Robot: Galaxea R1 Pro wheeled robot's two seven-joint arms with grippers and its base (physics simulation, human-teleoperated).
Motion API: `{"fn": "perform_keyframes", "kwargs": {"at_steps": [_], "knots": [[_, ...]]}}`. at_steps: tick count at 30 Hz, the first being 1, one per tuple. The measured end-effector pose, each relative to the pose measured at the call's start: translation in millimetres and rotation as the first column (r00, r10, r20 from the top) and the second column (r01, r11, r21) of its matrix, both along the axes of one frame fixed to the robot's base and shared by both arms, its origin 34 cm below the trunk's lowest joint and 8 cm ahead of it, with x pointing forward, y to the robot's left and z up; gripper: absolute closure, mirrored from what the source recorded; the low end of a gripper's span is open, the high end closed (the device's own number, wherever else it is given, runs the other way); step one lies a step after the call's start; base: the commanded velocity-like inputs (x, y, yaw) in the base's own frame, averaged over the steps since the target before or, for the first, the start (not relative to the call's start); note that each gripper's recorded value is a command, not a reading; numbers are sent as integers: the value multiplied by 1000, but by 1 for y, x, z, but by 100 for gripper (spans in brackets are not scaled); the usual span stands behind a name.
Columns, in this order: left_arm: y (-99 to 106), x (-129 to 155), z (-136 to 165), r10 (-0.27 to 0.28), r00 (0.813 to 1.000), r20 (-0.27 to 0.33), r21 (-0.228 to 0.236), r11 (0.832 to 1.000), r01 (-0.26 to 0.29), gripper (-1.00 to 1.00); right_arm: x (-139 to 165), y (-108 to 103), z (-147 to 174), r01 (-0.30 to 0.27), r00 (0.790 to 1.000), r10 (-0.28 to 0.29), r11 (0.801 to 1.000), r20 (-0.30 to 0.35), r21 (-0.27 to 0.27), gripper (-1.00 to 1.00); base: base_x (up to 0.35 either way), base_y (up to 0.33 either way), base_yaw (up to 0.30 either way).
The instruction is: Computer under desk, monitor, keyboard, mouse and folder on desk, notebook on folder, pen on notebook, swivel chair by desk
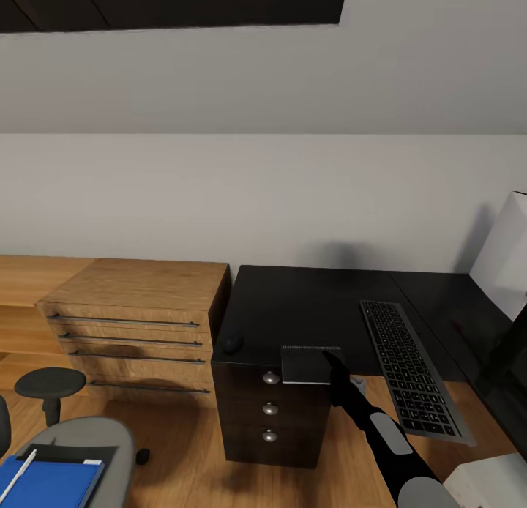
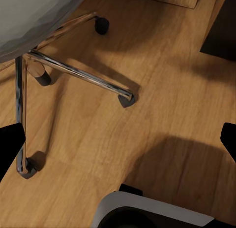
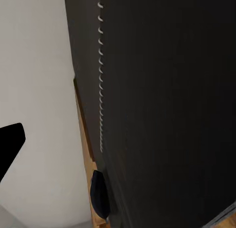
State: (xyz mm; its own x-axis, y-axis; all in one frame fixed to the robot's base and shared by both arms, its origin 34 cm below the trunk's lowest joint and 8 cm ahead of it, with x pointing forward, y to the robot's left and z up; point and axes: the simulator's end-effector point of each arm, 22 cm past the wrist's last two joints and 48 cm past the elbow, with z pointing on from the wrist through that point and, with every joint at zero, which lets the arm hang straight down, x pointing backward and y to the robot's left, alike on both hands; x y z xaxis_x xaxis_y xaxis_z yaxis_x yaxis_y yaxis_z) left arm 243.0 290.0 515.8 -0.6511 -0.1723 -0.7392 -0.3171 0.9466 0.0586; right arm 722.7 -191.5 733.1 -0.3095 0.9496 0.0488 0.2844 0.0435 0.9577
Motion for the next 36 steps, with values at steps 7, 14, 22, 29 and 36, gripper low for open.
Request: {"fn": "perform_keyframes", "kwargs": {"at_steps": [7,14,22,29,36], "knots": [[0,0,0,0,1000,0,0,1000,0,-100,0,-2,0,1,1000,-1,1000,0,-3,-100,0,0,0],[0,0,0,0,1000,0,0,1000,0,-100,0,-3,0,2,1000,-2,1000,-1,-4,-100,0,0,0],[0,0,0,2,1000,0,1,1000,-2,-100,0,-3,-1,2,1000,-2,1000,-1,-4,-100,-36,0,0],[1,0,0,3,1000,-1,1,1000,-3,-100,0,-3,-1,2,1000,-2,1000,-1,-4,-100,-187,0,0],[1,0,0,3,1000,0,1,1000,-3,-100,0,-3,0,2,1000,-2,1000,0,-4,-100,-114,0,0]]}}
